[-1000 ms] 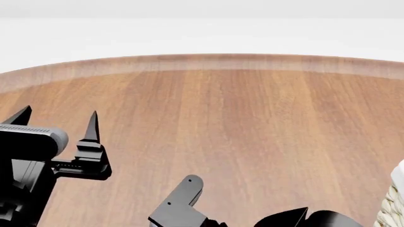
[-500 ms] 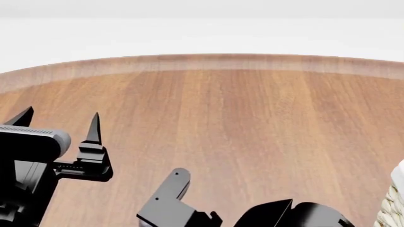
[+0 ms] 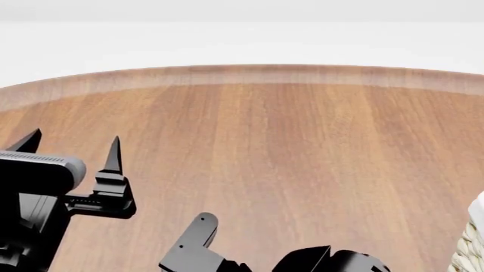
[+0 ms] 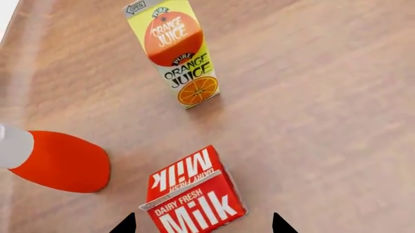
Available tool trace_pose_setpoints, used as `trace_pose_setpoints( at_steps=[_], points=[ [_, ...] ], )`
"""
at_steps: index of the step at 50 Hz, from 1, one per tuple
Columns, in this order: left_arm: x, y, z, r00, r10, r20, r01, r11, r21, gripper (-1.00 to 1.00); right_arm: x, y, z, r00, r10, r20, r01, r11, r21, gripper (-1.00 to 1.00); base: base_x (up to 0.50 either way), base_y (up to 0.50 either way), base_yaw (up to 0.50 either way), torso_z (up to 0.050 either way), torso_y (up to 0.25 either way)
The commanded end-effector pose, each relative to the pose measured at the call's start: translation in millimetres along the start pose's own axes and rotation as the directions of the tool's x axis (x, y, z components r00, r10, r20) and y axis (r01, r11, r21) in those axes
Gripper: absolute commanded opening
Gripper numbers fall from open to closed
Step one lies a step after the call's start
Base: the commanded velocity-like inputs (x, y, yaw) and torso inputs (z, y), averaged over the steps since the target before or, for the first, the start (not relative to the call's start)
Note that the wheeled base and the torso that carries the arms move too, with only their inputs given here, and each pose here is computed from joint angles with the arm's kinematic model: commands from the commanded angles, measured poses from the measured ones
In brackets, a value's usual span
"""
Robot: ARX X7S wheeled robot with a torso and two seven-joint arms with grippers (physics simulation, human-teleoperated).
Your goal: Pick the milk and place it in the basket.
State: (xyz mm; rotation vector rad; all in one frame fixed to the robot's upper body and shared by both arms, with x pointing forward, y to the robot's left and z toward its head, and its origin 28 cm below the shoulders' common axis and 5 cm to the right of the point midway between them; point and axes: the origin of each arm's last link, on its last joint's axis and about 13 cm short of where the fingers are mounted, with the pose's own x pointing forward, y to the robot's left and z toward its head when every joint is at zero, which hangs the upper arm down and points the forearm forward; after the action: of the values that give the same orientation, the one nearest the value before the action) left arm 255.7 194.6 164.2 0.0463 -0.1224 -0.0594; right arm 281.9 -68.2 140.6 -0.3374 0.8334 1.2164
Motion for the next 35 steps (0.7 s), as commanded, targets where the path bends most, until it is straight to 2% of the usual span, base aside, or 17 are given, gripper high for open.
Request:
trace_pose_setpoints(
  at_steps=[1, 35],
  points=[
    [-0.7, -0.4, -0.2, 1.0, -0.002, -0.001, 0.002, 1.0, 0.0, 1.0, 10.7, -5.2, -2.7, 0.999, 0.032, -0.008, -0.032, 0.999, 0.001, 1.0, 0.0, 0.0, 0.0, 0.0, 0.0],
    [-2.1, -1.3, -3.0, 1.0, -0.011, -0.009, 0.011, 1.0, -0.002, 1.0, 41.3, -12.5, -10.8, 0.987, 0.147, -0.068, -0.147, 0.989, 0.011, 1.0, 0.0, 0.0, 0.0, 0.0, 0.0]
  ],
)
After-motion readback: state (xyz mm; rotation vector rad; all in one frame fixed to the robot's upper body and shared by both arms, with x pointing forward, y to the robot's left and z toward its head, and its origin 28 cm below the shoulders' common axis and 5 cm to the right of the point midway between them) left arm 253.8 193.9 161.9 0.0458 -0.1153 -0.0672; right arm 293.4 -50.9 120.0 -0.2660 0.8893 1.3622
